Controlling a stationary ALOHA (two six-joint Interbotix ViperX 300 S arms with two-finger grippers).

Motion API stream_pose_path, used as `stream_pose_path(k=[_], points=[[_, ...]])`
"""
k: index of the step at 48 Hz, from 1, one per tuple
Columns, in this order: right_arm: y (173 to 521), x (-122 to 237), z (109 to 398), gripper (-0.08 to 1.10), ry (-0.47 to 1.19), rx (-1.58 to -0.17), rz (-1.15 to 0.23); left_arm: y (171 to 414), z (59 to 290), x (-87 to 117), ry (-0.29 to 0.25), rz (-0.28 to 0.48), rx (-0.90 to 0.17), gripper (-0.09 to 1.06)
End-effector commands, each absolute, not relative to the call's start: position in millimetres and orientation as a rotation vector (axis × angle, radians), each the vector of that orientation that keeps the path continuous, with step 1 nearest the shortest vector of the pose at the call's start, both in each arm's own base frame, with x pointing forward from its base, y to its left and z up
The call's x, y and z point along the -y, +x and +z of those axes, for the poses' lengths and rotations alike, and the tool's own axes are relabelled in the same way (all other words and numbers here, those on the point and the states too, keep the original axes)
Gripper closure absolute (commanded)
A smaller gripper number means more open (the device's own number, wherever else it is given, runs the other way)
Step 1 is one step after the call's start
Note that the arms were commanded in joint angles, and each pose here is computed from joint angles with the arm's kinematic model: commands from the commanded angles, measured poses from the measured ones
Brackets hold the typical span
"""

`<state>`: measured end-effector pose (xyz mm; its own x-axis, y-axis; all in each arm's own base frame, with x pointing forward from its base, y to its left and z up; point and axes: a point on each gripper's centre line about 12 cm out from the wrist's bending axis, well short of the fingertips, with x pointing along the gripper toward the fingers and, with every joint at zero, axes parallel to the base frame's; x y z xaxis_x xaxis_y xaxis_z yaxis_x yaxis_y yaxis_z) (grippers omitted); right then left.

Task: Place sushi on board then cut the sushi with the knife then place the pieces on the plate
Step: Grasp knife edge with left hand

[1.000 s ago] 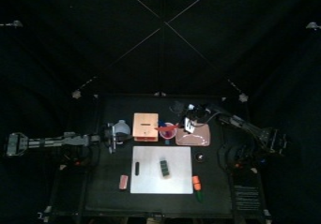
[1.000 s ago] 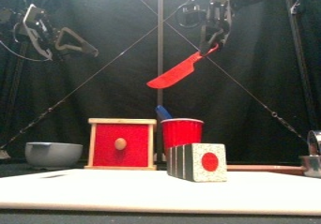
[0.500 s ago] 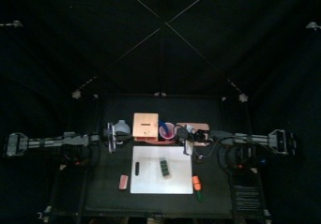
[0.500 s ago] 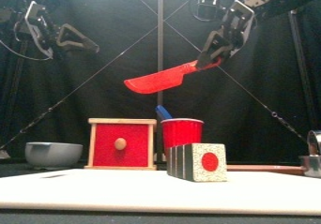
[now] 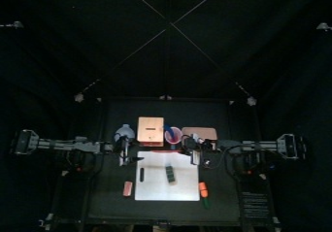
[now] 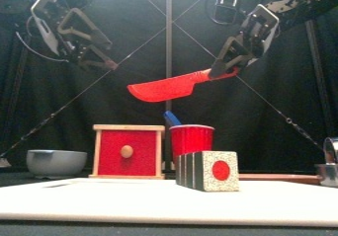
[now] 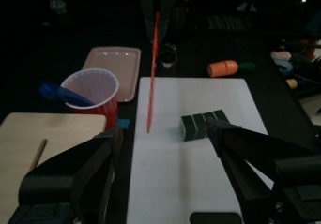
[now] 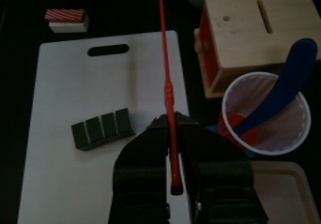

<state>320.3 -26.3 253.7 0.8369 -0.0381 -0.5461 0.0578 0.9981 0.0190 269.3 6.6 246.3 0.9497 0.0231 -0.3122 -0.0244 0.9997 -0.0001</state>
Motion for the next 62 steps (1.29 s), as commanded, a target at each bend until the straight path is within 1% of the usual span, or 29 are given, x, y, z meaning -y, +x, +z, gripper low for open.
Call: stream_pose_path(k=[1,15,24,34,38,42,46,56,62], points=[[319,19,263,0.7,0.03,-0.524,-0.036,286,250,-4,-0.009,0.014,-0.322,-0.03],[318,9,259,0.7,0.033,-0.507,-0.012,318,228,-1,-0.018,0.009,-0.414,-0.03],[318,7,255,0.7,0.037,-0.516,-0.008,335,214,2,-0.01,-0.002,-0.46,-0.03],[318,4,251,0.7,0.037,-0.525,0.001,351,208,2,-0.002,-0.003,-0.485,-0.02],[318,3,250,0.7,0.039,-0.528,0.003,354,206,1,0.0,-0.001,-0.489,-0.01],[318,2,249,0.7,0.04,-0.532,0.005,357,205,0,0.007,-0.001,-0.491,0.04],[318,1,248,0.7,0.039,-0.533,0.01,358,204,-1,0.014,-0.002,-0.494,0.12],[318,-1,248,0.7,0.04,-0.535,0.014,357,203,-1,0.017,-0.003,-0.499,0.35],[318,-1,242,0.7,0.048,-0.552,0.014,357,201,2,0.019,-0.012,-0.503,0.48]])
